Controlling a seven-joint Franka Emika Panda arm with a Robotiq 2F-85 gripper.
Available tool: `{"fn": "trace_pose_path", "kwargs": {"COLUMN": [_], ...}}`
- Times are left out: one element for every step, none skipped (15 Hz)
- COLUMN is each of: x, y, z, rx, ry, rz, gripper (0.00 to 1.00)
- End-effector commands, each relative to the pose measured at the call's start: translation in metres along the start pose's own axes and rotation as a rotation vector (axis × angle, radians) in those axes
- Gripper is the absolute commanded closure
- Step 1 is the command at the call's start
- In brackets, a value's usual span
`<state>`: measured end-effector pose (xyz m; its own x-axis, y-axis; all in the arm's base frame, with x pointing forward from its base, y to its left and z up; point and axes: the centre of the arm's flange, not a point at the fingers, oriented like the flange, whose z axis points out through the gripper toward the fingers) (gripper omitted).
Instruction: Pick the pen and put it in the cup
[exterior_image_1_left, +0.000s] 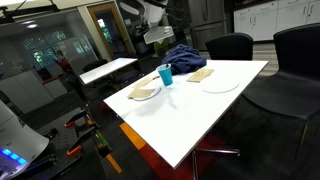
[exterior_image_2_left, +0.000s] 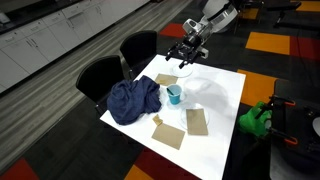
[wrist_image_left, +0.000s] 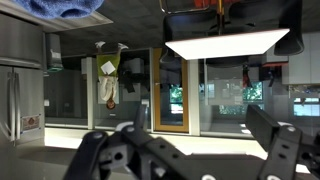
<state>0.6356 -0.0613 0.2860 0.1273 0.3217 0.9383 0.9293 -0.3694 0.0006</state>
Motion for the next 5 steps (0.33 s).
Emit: {"fn": "trace_pose_path", "kwargs": {"x": [0.0030, 0.0049, 0.0055, 0.0049, 0.0040], "y": [-0.0017, -0.0027, -0.0034, -0.0039, -0.0045], "z": [-0.0016, -0.0026, -0.0030, -0.0029, -0.0027], "rx": [0.001, 0.002, 0.002, 0.003, 0.003], "ry": [-0.002, -0.003, -0.004, -0.004, -0.004], "rz": [0.000, 0.002, 0.003, 0.005, 0.007], "gripper": [0.00, 0.00, 0.00, 0.00, 0.00]}}
